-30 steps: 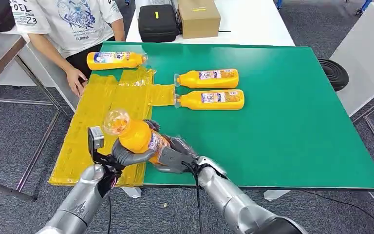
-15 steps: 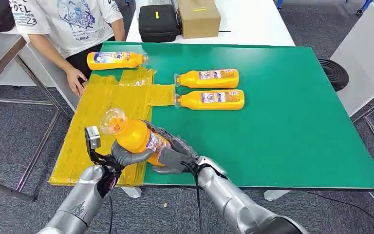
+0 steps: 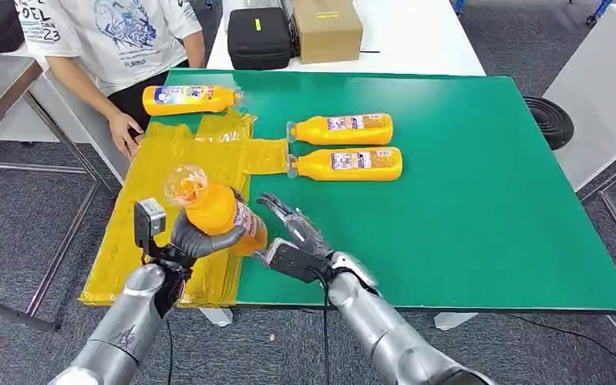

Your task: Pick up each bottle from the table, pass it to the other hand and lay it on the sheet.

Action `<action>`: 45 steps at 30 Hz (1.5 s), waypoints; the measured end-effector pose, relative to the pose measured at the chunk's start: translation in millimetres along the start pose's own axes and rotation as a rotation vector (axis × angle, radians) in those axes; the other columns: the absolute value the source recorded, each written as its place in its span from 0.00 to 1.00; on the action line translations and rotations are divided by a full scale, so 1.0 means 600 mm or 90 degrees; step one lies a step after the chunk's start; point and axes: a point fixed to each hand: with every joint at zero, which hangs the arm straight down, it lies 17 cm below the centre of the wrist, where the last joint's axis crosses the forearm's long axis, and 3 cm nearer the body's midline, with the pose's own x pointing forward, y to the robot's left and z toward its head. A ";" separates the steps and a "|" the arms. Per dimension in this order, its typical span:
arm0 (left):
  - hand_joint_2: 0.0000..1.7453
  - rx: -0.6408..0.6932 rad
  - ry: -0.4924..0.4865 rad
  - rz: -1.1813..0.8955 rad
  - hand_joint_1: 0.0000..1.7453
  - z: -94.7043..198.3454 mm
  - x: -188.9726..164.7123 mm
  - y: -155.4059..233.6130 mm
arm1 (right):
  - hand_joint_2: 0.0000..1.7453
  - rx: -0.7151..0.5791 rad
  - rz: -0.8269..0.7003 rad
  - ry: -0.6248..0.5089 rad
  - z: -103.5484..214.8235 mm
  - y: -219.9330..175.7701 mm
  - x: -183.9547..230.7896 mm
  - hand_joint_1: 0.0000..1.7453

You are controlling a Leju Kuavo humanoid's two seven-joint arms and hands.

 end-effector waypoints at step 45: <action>1.00 -0.240 0.381 -0.870 1.00 0.002 -0.112 0.240 | 1.00 -0.142 -0.042 0.020 0.135 -0.054 0.026 0.00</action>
